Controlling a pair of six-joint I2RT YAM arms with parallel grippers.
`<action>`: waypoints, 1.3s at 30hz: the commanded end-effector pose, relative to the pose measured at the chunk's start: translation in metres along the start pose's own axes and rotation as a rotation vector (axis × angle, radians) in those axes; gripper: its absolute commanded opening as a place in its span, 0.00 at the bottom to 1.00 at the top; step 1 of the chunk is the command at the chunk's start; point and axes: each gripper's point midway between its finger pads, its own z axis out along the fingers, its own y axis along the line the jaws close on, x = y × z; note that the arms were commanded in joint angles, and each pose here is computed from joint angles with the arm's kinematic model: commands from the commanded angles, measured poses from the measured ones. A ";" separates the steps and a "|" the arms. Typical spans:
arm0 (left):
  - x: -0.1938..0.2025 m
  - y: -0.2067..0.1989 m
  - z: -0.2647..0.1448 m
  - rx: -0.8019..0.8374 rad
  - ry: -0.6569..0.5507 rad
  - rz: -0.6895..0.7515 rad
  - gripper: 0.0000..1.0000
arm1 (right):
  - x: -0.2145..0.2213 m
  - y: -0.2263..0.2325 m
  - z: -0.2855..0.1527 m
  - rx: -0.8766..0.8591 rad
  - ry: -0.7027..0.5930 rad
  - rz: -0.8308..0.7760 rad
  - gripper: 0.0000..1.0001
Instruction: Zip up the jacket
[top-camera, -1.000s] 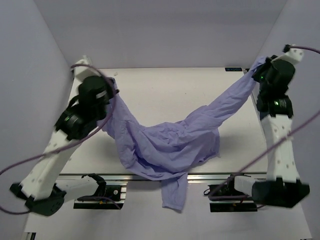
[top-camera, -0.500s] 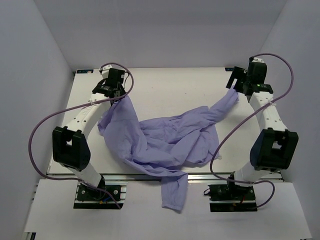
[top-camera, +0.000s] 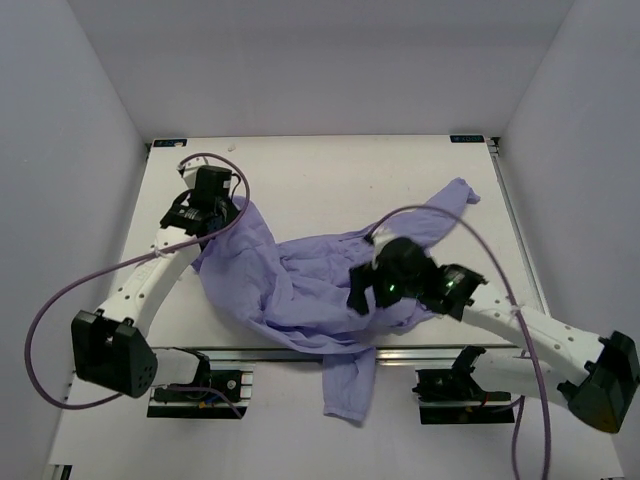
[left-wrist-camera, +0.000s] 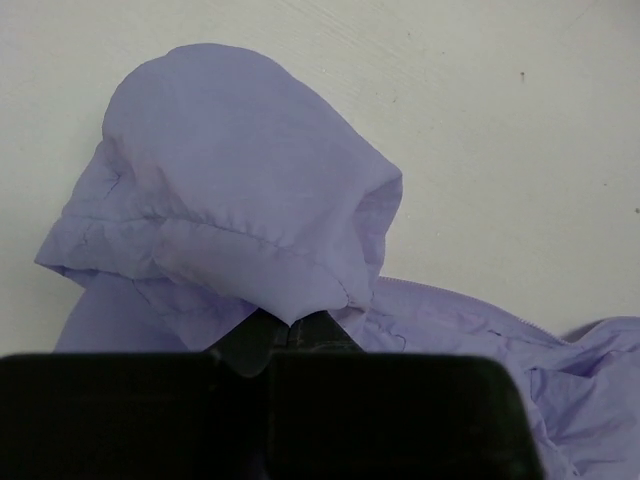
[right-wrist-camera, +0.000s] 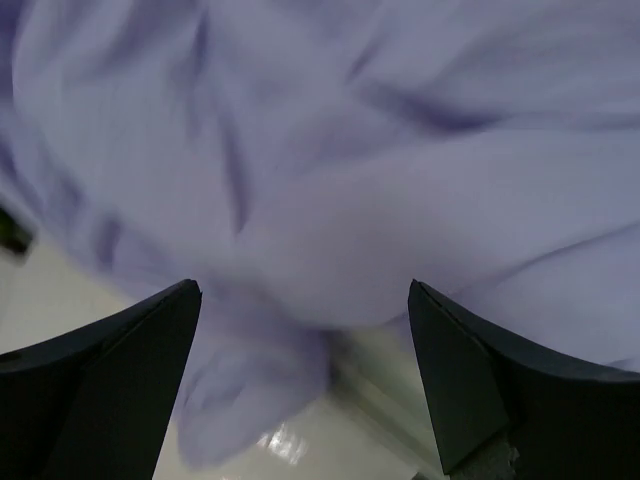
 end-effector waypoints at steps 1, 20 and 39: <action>-0.015 0.001 -0.020 0.036 -0.061 -0.051 0.00 | 0.082 0.040 -0.004 -0.074 0.244 -0.003 0.89; -0.034 0.009 -0.038 0.006 -0.124 -0.058 0.00 | 0.072 0.038 0.011 0.175 0.231 -0.134 0.00; -0.092 -0.011 0.018 -0.110 -0.213 -0.023 0.00 | -0.322 -0.255 -0.025 0.510 -0.471 0.180 0.00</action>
